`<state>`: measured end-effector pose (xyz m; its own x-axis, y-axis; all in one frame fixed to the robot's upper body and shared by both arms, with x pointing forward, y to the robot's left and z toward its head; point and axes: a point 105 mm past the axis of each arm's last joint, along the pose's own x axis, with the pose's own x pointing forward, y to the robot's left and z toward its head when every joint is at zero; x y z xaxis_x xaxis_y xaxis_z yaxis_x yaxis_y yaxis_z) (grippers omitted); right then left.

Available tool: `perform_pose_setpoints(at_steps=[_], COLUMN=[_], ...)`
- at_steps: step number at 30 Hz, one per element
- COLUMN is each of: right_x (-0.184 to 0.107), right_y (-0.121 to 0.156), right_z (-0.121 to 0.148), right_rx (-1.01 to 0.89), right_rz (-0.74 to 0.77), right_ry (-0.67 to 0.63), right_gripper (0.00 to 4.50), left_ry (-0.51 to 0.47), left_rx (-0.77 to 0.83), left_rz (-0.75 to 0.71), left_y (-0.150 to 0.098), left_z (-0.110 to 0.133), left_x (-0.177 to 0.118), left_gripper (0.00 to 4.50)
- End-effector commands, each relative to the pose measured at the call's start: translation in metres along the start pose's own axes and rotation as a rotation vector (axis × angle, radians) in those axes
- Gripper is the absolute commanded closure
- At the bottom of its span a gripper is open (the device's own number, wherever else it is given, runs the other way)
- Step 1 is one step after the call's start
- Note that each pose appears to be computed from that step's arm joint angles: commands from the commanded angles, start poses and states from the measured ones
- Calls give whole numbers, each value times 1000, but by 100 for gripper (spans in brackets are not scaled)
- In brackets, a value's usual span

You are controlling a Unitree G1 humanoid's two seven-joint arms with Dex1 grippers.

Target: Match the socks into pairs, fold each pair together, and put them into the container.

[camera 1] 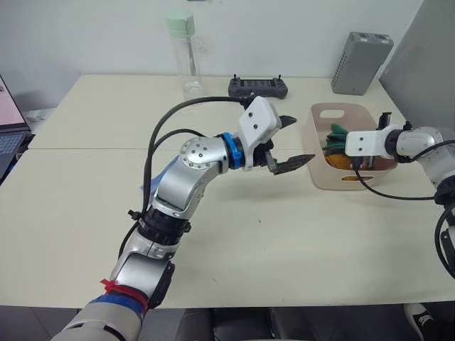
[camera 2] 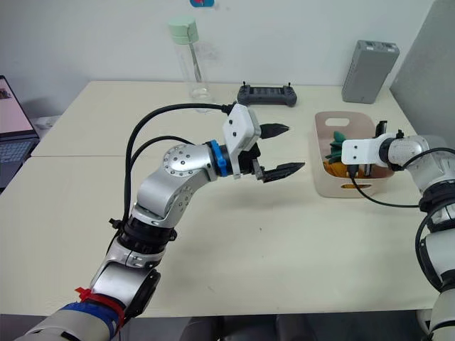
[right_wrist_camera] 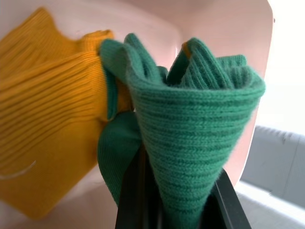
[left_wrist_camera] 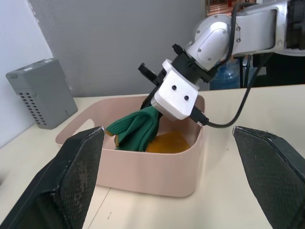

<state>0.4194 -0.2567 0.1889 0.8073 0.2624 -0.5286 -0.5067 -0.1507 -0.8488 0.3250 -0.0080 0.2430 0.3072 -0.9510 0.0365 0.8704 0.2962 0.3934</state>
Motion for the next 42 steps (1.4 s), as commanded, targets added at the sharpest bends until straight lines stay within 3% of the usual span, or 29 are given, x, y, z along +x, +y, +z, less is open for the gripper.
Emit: perform_pose_setpoints(at_steps=[1, 6, 11, 16, 19, 22, 26, 32, 33, 42], right_x=[-6, -14, -37, -58, -59, -56, -44, -26, -22, 14], right_y=[-4, -11, -24, -48, -58, -58, -52, -39, -37, -7], right_z=[3, 5, -13, -33, -33, -26, -11, -6, -5, 16], right_rx=[-2, 9, -30, -94, -89, -57, 49, 108, 123, 245], right_rz=[20, 43, 79, 25, -10, 0, 28, 45, 45, 129], right_ry=[-35, -65, 14, 147, 157, 115, 12, -3, -6, -74], right_gripper=[356, 175, 3, 3, 3, 62, 207, 426, 445, 445], left_ry=[-28, -28, -33, -38, -39, -39, -43, -39, -39, -34], left_rx=[36, 40, 45, 51, 55, 59, 59, 60, 59, 61], left_rz=[-3, 2, 1, -4, -10, -25, -26, -32, -34, -31], left_y=[-1, 3, 4, 5, 4, 1, -1, -2, -2, -1], left_z=[11, 12, 12, 13, 13, 12, 13, 13, 13, 14], left_x=[-4, -4, -3, -1, 0, 2, 1, 0, 0, 0], left_gripper=[0, 0, 0, 0, 0, 0, 0, 0, 0, 0])
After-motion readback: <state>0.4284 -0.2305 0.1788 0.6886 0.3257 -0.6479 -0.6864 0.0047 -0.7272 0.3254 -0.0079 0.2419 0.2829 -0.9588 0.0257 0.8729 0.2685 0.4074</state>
